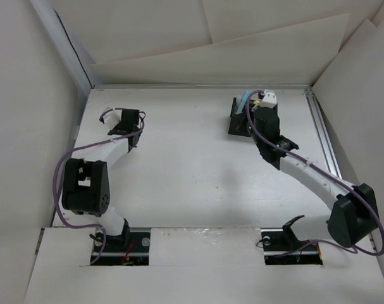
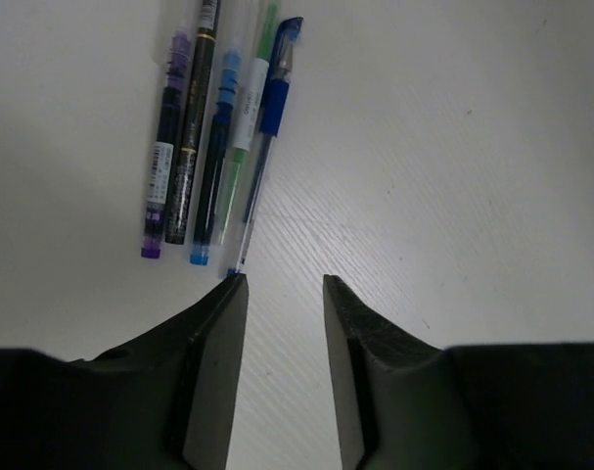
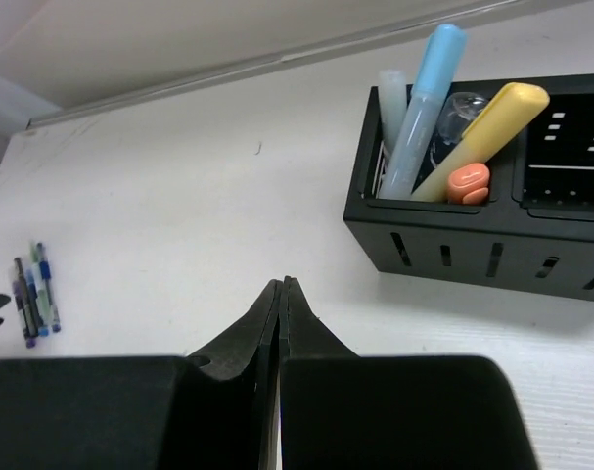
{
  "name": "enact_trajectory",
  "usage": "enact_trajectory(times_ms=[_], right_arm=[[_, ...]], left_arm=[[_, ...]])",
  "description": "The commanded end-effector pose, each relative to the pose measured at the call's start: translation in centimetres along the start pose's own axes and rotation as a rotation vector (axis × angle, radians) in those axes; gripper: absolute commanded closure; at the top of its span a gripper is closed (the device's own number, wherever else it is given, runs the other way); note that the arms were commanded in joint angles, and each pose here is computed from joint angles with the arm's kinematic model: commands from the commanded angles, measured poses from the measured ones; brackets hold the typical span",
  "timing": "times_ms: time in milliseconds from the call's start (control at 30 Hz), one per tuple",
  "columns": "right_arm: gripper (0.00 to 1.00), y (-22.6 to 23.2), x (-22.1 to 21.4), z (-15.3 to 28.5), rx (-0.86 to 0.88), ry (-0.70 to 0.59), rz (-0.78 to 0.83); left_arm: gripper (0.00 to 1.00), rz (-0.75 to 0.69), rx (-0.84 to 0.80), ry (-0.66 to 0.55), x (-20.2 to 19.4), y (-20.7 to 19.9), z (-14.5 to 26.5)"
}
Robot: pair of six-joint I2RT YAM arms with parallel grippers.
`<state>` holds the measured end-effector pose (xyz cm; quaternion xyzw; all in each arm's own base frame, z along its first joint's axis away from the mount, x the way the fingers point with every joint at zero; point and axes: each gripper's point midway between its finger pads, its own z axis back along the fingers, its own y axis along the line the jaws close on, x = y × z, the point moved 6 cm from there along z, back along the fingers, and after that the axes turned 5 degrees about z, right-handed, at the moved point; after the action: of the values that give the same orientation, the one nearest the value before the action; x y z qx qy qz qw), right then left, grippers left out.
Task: Sort the stationery into containers
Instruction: Pick up the pen from the center of the board.
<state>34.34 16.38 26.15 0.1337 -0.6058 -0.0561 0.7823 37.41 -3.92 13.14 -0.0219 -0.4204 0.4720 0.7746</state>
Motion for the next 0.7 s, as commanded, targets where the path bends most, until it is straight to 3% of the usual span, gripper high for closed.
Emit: enact_trajectory(times_ms=[0,133,333,667], right_arm=[[1.0,0.8,1.8,0.7,0.109,-0.014,-0.01],[1.0,0.7,2.2,0.9,0.144,-0.009,-0.015],[1.0,-0.3,2.7,1.1,0.14,-0.005,-0.022],[1.0,-0.6,2.4,1.1,0.154,0.01,-0.022]], left_arm=[[0.7,0.052,-0.005,-0.003,1.6,-0.8,0.0],[0.77,-0.005,0.072,0.004,1.3,-1.4,-2.0],[0.79,-0.055,0.182,0.031,0.6,-1.5,-4.1],[0.8,-0.049,0.204,0.047,-0.3,0.2,-4.5]])
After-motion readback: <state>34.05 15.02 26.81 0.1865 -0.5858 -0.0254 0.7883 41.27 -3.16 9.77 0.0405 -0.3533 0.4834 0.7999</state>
